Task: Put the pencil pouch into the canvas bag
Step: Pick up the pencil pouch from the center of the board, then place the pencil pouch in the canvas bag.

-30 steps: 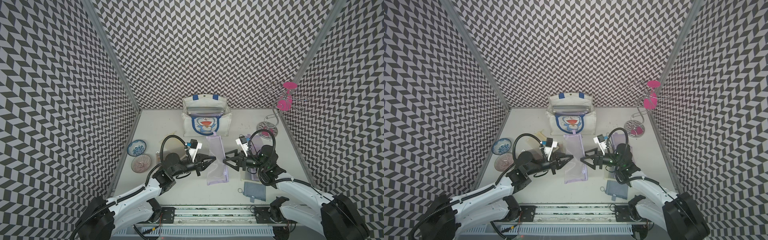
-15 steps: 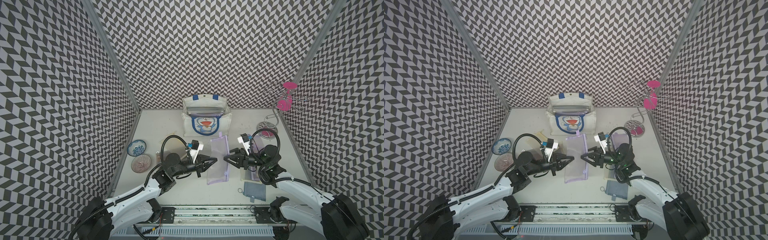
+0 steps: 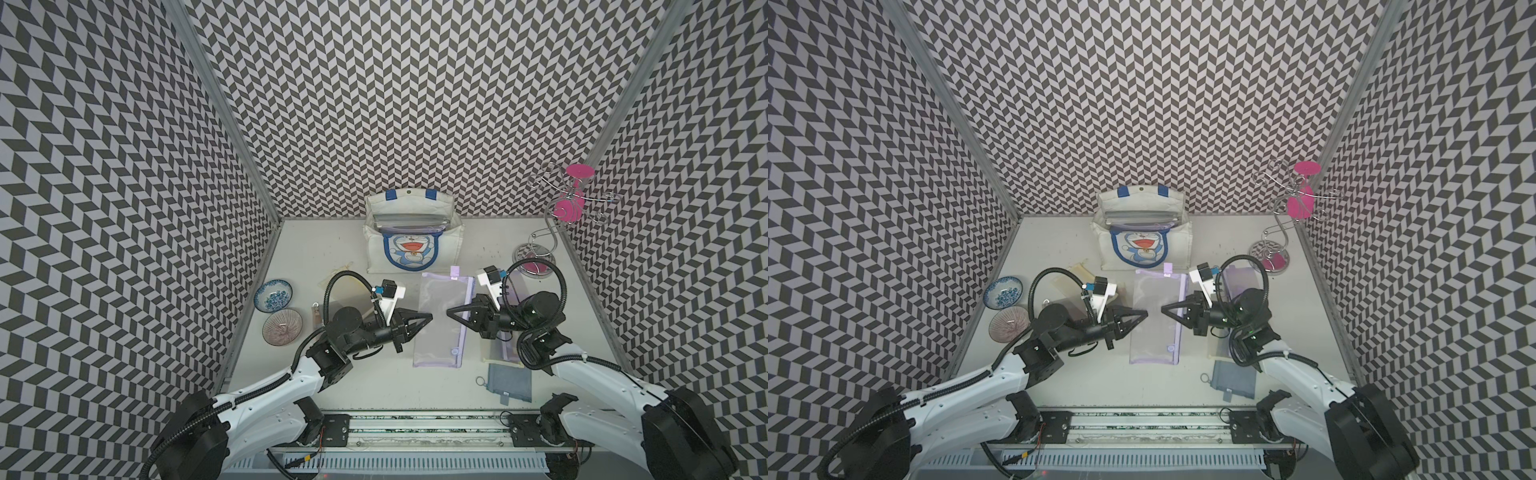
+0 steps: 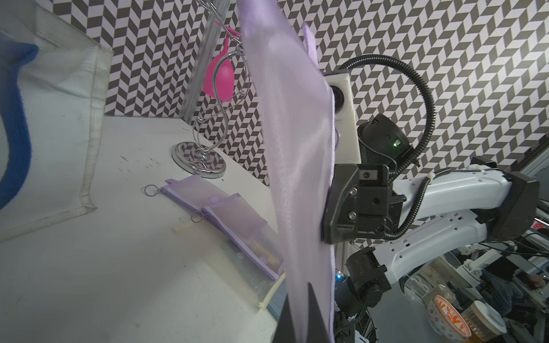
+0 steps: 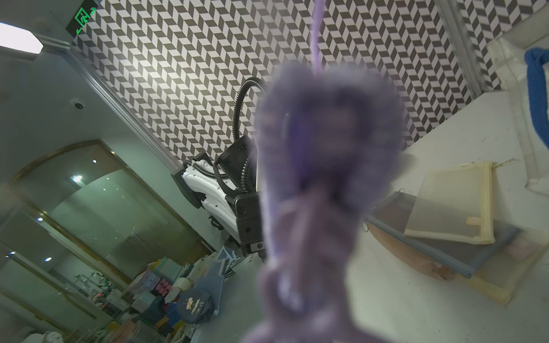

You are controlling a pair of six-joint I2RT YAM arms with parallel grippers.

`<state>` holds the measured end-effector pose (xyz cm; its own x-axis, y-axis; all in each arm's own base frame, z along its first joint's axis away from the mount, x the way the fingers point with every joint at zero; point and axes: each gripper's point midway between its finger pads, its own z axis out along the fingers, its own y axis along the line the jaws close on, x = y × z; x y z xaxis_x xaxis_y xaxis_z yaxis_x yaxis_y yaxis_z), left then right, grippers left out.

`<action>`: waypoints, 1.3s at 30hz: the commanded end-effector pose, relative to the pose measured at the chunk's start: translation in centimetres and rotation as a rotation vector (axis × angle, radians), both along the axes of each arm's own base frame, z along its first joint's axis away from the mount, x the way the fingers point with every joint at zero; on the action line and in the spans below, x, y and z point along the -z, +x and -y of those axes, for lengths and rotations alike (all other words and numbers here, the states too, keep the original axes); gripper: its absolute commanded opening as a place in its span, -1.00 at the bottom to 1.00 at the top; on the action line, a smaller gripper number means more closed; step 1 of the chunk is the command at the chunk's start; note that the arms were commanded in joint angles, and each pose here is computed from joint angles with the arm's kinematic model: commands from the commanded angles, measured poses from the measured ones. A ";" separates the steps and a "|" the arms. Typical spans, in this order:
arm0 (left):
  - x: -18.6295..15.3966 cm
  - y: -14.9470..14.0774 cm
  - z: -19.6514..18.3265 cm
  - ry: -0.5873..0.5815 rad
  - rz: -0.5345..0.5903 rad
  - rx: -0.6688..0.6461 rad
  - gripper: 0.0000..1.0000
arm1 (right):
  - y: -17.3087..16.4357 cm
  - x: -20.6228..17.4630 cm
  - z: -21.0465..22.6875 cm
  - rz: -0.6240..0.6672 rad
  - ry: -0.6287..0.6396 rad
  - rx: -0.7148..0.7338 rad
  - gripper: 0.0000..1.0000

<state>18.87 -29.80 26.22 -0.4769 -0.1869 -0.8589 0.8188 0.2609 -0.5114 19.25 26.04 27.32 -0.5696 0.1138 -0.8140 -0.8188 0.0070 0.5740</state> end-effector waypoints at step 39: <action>7.0 6.4 -6.4 0.187 -0.188 -0.437 0.97 | 35.1 -7.9 -4.7 0.943 -0.978 0.766 -1.00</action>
